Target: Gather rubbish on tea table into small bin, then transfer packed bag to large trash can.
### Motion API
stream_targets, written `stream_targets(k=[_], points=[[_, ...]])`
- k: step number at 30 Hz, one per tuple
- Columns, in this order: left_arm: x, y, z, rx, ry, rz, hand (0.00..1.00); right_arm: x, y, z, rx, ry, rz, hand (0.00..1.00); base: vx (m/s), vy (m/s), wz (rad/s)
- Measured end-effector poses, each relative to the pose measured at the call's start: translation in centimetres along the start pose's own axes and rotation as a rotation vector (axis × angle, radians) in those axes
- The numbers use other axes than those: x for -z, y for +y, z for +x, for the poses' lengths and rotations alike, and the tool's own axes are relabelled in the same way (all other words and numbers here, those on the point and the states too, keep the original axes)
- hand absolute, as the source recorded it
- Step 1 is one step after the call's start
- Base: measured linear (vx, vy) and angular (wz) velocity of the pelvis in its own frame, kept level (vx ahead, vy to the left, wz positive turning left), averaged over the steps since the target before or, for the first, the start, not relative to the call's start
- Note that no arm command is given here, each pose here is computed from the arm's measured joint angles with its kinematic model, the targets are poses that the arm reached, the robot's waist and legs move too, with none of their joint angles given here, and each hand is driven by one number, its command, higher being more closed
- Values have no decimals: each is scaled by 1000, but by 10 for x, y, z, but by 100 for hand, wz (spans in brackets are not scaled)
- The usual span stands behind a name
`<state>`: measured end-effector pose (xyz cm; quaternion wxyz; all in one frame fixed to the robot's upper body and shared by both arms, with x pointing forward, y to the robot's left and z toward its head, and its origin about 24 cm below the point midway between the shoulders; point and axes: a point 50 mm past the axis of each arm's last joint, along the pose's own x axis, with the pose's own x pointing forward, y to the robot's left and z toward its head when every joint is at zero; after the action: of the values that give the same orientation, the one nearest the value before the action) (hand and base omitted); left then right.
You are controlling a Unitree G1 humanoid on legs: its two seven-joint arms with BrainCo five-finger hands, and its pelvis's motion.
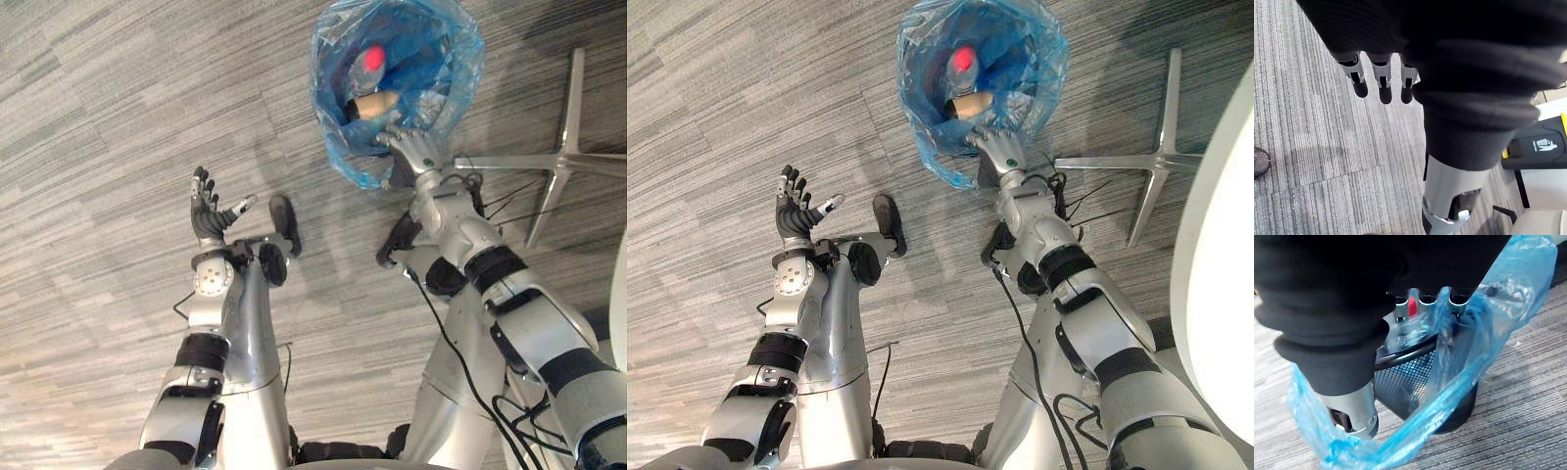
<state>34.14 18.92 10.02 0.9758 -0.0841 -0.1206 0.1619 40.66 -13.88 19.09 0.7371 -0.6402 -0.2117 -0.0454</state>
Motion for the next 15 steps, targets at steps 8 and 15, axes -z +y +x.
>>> stream_targets(k=[8, 15], points=[[0, 1, 0, -2, 7, 2, 0, -13, -6, 0, 38, -47, 65, 100, -24, 24, -2], [2, 1, 0, -3, 14, 7, 0, -20, -22, 2, 110, -70, 123, 100, -16, 21, -6]])
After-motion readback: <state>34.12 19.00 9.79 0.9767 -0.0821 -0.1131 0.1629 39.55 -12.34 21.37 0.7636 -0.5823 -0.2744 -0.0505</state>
